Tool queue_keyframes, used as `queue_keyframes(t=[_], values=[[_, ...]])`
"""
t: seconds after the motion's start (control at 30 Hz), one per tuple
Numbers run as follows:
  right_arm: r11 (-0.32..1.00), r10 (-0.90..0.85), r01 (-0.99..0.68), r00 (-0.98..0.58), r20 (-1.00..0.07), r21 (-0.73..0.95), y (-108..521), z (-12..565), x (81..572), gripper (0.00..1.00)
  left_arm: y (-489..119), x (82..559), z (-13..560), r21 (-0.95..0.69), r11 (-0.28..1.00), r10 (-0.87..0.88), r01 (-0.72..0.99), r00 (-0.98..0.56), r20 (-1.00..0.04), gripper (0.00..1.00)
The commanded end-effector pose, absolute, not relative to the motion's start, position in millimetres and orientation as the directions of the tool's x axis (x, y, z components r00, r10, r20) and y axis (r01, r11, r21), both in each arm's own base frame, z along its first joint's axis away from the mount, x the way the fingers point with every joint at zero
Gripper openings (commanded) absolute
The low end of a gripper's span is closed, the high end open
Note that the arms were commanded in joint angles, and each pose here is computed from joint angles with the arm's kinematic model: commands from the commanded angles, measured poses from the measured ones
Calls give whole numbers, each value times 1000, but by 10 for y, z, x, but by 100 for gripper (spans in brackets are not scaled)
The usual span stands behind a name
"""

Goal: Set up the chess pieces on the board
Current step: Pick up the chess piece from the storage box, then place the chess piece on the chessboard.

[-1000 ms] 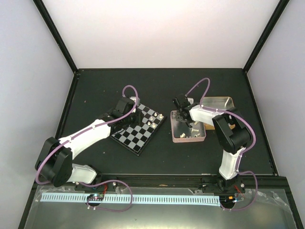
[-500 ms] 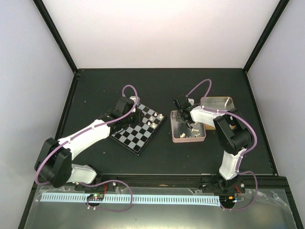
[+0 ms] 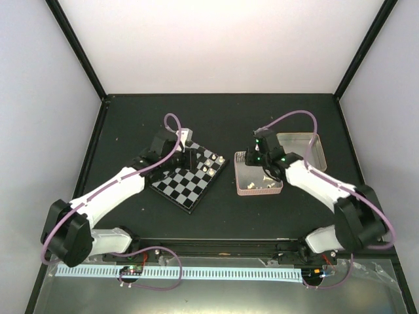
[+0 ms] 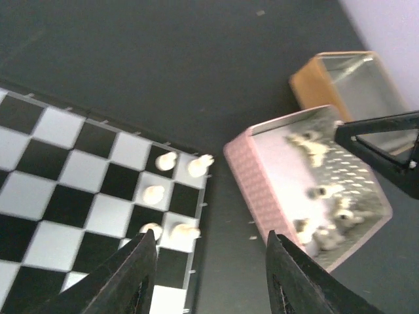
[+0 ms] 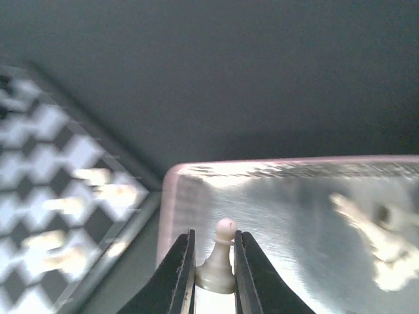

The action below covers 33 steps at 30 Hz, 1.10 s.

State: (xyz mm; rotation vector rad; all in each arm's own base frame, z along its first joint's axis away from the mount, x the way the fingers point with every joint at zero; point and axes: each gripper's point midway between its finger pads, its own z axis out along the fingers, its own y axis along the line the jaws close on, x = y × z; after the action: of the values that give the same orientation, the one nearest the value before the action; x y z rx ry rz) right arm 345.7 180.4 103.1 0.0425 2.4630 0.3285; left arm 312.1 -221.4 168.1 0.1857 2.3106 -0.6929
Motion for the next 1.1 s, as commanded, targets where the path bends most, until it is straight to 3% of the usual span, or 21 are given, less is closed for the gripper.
queue_keyframes(t=[0.0,0.13,0.27,0.4,0.63,1.07], values=[[808,20,-430,-663,-748,403,2322,1731,3283,11,-2489,3006,2246,-591,661,-107,463,-721,-685,49],[534,-19,-702,-567,-823,471,2713,2245,2893,12,-2681,2822,2636,-699,456,-111,550,-745,-658,54],[317,-17,-818,-511,-860,480,2905,2584,2621,12,-2808,2679,2860,-759,296,-99,580,-772,-628,57],[168,-28,-881,-453,-891,443,2958,2768,2382,11,-2832,2583,2944,-796,225,-79,562,-804,-590,60],[48,-77,-927,-375,-924,372,2974,2872,2154,10,-2877,2396,3085,-849,94,-20,519,-852,-523,61],[40,-81,-952,-307,-948,304,2986,2945,2142,9,-2918,2303,2951,-901,90,44,424,-906,-421,46]])
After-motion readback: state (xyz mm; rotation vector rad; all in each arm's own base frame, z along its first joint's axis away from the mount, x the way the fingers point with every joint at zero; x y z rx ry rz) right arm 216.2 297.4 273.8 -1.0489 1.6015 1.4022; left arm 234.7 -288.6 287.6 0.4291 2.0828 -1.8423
